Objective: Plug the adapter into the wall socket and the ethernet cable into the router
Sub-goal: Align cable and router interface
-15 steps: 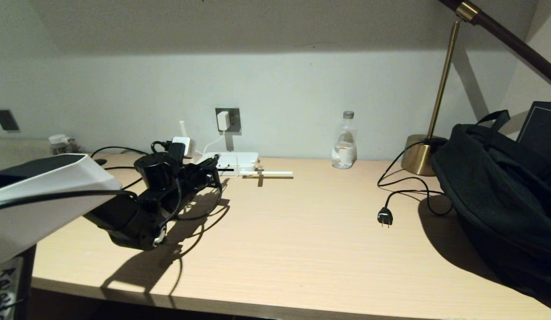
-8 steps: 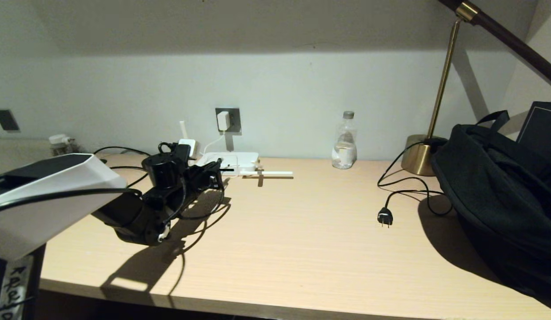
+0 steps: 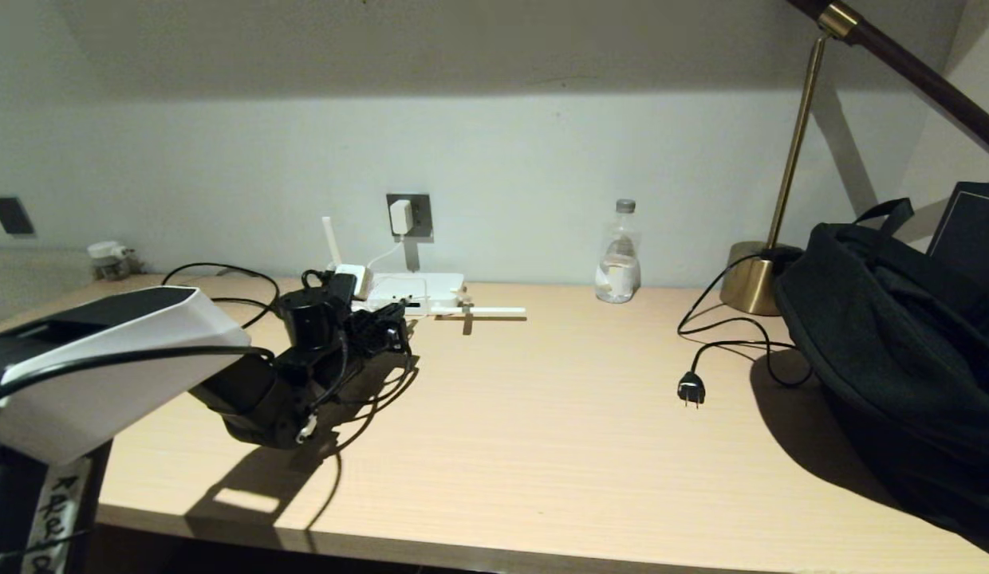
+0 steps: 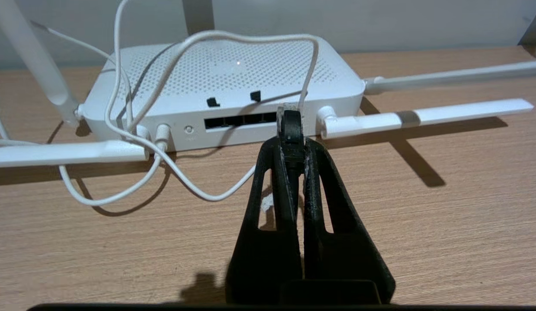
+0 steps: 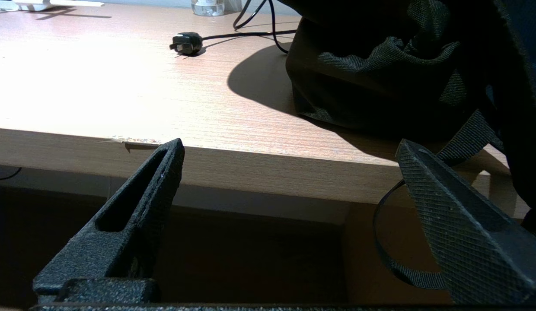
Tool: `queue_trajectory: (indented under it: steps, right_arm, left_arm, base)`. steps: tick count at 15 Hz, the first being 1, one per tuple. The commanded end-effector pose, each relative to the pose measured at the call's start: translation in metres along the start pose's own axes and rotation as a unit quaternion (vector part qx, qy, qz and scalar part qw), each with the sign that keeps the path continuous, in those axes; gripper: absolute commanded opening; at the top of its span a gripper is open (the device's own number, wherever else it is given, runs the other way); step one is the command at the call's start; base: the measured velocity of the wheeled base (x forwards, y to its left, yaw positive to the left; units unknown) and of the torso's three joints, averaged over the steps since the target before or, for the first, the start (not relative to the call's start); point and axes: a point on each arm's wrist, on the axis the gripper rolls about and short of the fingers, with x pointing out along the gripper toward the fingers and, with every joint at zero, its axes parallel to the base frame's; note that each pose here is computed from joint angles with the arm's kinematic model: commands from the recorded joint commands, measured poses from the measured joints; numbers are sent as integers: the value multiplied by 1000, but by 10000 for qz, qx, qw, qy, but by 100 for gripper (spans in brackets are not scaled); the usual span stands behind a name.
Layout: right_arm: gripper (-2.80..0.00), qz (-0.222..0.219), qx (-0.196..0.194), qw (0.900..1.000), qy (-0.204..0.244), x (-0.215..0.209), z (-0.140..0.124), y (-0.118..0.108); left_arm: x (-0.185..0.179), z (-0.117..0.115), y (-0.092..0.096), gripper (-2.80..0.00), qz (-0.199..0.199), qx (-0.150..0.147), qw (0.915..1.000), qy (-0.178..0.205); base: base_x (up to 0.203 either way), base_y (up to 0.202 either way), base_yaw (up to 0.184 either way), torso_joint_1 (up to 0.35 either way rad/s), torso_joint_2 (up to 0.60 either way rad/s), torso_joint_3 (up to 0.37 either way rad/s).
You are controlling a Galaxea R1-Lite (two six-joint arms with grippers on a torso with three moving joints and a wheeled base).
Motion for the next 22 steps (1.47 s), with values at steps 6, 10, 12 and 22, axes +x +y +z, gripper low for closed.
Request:
queue_trajectory:
  steps: [6,10,12,22]
  right_arm:
    - [0,1,-8,10000,-2,0,0,0]
    - [0,2,-8,10000,6,0,0,0]
    - [0,1,-8,10000,-2,0,0,0]
    - [0,7,-1,10000,6,0,0,0]
  left_arm:
    - [18,-15,1,-280,284,9,9996,47]
    - [22,-16,1,-280,291,8,9996,35]
    - [27,-18,2,-280,305,7,9995,19]
    - [39,-22,4,-280,336,1,9994,126]
  base:
    - [0,0,0,0,0,0]
    - [0,0,0,0,0,0]
    - [0,0,0,0,0,0]
    - [0,0,0,0,0,0]
